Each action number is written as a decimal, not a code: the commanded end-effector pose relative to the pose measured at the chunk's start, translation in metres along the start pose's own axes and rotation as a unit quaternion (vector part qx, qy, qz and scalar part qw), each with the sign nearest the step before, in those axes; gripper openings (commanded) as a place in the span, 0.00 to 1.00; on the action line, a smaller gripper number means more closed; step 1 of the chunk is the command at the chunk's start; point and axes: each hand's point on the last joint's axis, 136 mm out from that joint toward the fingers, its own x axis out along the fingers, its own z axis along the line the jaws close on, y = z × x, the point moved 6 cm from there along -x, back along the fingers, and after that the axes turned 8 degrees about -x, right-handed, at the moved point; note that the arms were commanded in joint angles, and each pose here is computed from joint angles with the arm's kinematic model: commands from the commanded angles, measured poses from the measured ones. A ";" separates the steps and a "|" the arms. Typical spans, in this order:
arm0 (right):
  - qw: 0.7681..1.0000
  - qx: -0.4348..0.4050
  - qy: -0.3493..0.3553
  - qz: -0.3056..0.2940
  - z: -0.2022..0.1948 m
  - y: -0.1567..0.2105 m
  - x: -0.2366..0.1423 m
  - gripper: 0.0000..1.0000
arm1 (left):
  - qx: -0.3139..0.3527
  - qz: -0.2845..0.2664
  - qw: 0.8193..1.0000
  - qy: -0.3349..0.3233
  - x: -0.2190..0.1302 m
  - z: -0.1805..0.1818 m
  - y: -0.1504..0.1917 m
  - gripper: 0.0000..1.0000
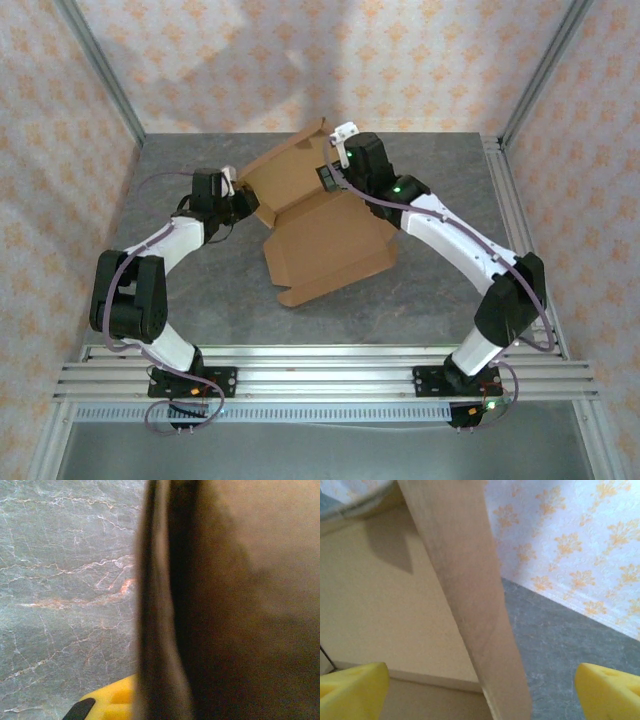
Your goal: Fold the paper box
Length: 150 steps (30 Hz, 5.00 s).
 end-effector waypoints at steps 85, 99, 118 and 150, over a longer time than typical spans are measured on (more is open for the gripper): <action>0.951 0.014 -0.093 0.296 -0.053 0.045 0.080 0.84 | 0.117 0.082 0.989 -0.049 0.013 -0.033 -0.013 0.82; 0.951 0.053 -0.077 0.294 -0.057 0.066 0.065 0.84 | 0.248 0.238 0.936 -0.071 0.071 -0.068 0.041 0.82; 0.957 0.226 0.023 0.181 -0.092 0.100 -0.034 0.81 | 0.237 0.137 0.956 -0.106 0.046 -0.073 0.013 0.83; 0.907 0.212 -0.208 0.299 0.047 0.102 0.130 0.61 | 0.181 0.041 0.977 -0.106 -0.033 -0.054 -0.014 0.87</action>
